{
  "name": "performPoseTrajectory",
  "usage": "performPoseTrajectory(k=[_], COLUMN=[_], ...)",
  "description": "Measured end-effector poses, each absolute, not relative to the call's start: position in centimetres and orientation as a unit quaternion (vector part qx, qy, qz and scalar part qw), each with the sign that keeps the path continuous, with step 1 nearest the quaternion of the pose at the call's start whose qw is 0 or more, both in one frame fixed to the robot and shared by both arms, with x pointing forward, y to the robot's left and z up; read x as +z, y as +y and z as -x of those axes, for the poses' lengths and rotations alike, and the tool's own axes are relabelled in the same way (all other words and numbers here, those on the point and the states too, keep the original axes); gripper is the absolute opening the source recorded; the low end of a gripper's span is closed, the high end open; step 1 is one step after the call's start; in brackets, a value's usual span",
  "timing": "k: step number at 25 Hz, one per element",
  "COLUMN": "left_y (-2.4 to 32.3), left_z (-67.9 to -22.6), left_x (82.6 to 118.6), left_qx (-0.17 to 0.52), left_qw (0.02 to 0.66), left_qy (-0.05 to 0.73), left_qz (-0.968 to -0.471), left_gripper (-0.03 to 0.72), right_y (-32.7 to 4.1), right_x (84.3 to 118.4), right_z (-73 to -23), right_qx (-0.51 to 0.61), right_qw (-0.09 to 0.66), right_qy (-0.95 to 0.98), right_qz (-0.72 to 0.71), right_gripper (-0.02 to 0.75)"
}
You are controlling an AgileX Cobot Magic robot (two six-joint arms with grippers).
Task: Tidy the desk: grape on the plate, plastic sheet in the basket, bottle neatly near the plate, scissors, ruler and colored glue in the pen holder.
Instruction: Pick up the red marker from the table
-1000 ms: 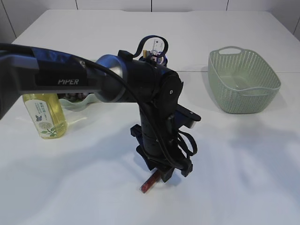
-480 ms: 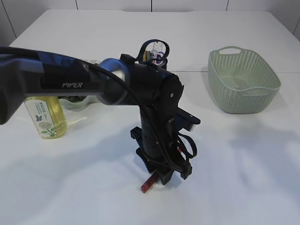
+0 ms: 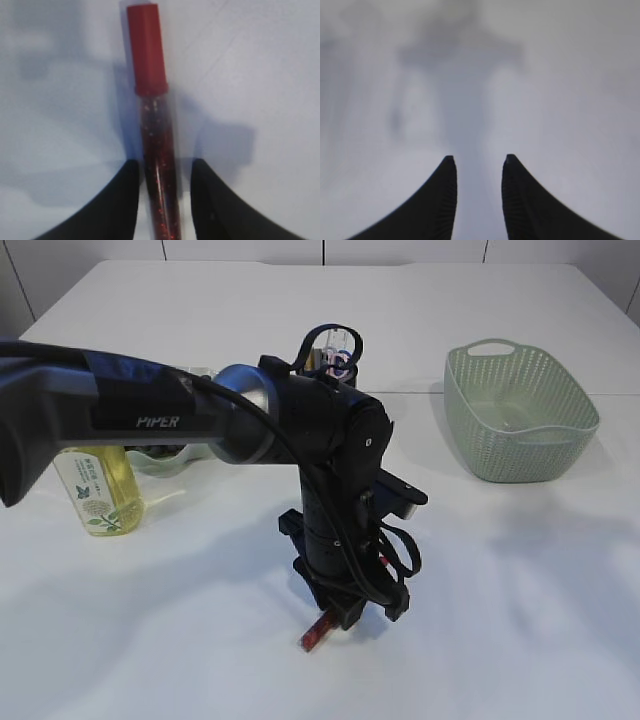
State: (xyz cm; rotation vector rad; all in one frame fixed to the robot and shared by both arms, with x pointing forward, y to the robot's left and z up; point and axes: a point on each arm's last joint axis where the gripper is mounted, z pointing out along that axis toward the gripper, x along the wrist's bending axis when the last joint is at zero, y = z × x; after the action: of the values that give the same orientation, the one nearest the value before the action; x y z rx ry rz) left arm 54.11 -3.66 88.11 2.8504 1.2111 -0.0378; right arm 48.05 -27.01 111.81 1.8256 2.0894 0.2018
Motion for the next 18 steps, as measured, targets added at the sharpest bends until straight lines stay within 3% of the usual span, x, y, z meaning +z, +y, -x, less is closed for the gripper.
performPoseTrajectory(k=[9, 18], left_y=[-3.59, -3.54], left_z=[-54.04, -54.0], left_x=[88.11, 88.5], left_qx=[-0.014, -0.014], left_qw=[0.017, 0.017], left_qy=[0.391, 0.393], left_qz=[-0.92, -0.919], left_gripper=[0.147, 0.134], right_y=[-27.0, -27.0], right_x=[111.82, 111.84], right_z=[-48.06, -48.13], right_qx=[0.072, 0.075], right_qw=[0.179, 0.182], right_qy=[0.739, 0.739], right_qz=[-0.645, -0.645], right_gripper=[0.26, 0.26])
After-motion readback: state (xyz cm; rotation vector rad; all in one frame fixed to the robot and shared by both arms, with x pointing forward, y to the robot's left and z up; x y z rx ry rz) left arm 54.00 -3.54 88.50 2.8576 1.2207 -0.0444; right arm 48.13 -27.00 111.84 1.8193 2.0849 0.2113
